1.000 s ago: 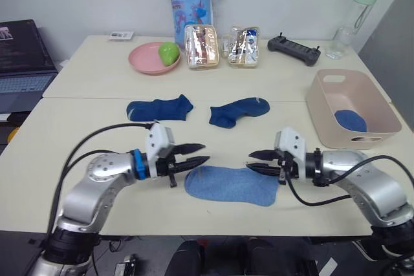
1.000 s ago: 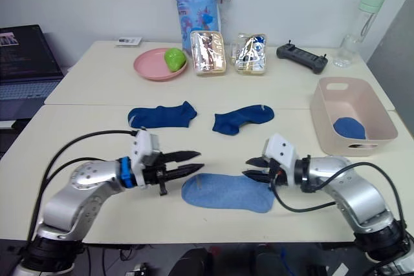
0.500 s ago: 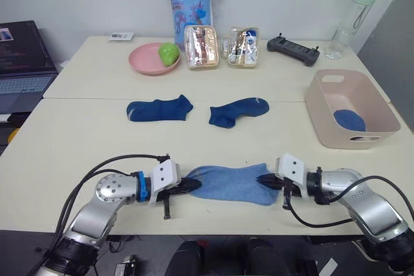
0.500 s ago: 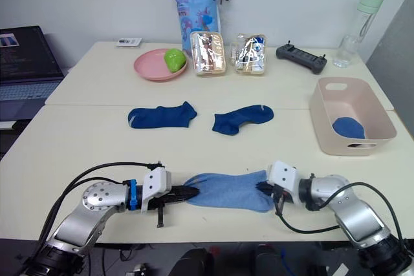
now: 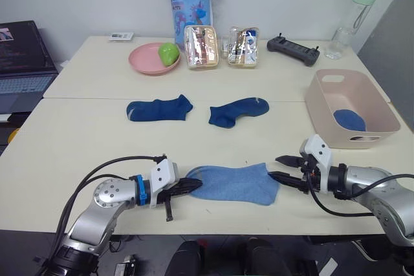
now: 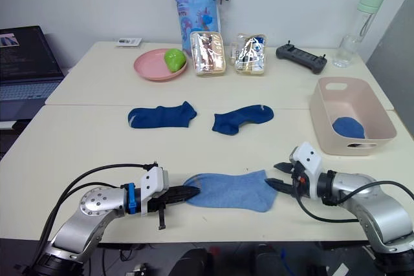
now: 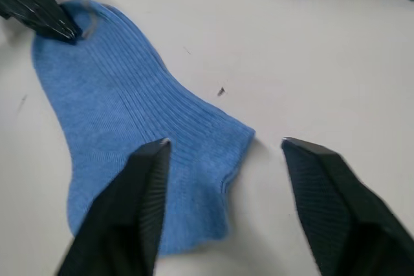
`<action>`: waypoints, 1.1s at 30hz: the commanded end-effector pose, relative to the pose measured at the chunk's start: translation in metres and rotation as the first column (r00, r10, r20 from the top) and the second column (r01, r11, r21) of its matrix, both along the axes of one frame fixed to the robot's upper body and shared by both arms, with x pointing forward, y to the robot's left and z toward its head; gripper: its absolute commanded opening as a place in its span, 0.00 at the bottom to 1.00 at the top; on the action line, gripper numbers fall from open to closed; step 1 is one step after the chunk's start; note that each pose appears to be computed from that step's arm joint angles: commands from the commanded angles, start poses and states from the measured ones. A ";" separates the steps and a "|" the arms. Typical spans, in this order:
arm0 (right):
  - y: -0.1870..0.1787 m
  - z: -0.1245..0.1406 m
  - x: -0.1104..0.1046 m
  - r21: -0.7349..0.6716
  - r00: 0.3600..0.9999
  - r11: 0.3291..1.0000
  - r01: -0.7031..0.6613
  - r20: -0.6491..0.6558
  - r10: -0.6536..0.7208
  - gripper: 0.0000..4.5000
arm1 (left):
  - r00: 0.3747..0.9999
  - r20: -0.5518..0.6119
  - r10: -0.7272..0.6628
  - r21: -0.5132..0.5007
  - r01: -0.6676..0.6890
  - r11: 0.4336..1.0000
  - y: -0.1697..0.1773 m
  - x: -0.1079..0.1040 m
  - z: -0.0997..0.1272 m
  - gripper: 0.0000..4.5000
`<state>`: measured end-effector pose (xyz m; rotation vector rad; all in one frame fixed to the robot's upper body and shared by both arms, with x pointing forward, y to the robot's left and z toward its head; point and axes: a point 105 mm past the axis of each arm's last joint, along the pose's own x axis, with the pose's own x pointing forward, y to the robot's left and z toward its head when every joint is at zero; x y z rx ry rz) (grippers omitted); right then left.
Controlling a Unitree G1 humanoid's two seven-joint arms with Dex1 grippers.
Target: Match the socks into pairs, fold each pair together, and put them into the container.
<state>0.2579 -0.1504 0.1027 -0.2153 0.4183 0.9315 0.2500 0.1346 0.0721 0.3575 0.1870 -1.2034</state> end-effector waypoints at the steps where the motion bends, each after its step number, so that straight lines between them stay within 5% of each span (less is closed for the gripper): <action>1: 0.007 -0.009 -0.009 -0.029 0.999 0.999 -0.037 -0.035 0.036 0.92 | 0.999 0.038 -0.015 -0.014 0.015 1.000 -0.001 0.002 0.010 0.00; 2: 0.007 -0.012 -0.011 -0.039 0.998 0.998 -0.042 -0.049 0.040 0.99 | 0.999 0.039 -0.015 -0.014 0.015 1.000 -0.001 0.002 0.010 0.00; 7: 0.016 -0.023 -0.022 -0.052 0.992 0.994 -0.091 -0.090 0.086 0.99 | 0.999 0.043 -0.011 -0.018 0.012 1.000 0.003 0.005 0.011 0.00; 15: 0.018 -0.020 -0.016 0.017 0.992 0.998 -0.061 -0.111 0.063 0.40 | 0.998 0.055 -0.015 -0.033 0.016 0.999 0.004 0.003 0.012 0.00; 20: 0.004 -0.019 -0.009 0.096 0.977 0.995 -0.025 -0.210 0.045 0.00 | 0.990 0.116 -0.083 -0.062 0.090 0.994 -0.009 0.007 0.035 0.00; 28: -0.019 -0.004 0.006 0.123 0.963 0.992 -0.034 -0.262 0.065 0.00 | 0.966 0.148 -0.210 -0.077 0.223 0.972 -0.043 0.014 0.056 0.00; 33: -0.022 -0.001 0.008 0.112 0.956 0.992 -0.064 -0.279 0.093 0.00 | 0.949 0.157 -0.274 0.020 0.275 0.961 -0.065 0.023 0.040 0.00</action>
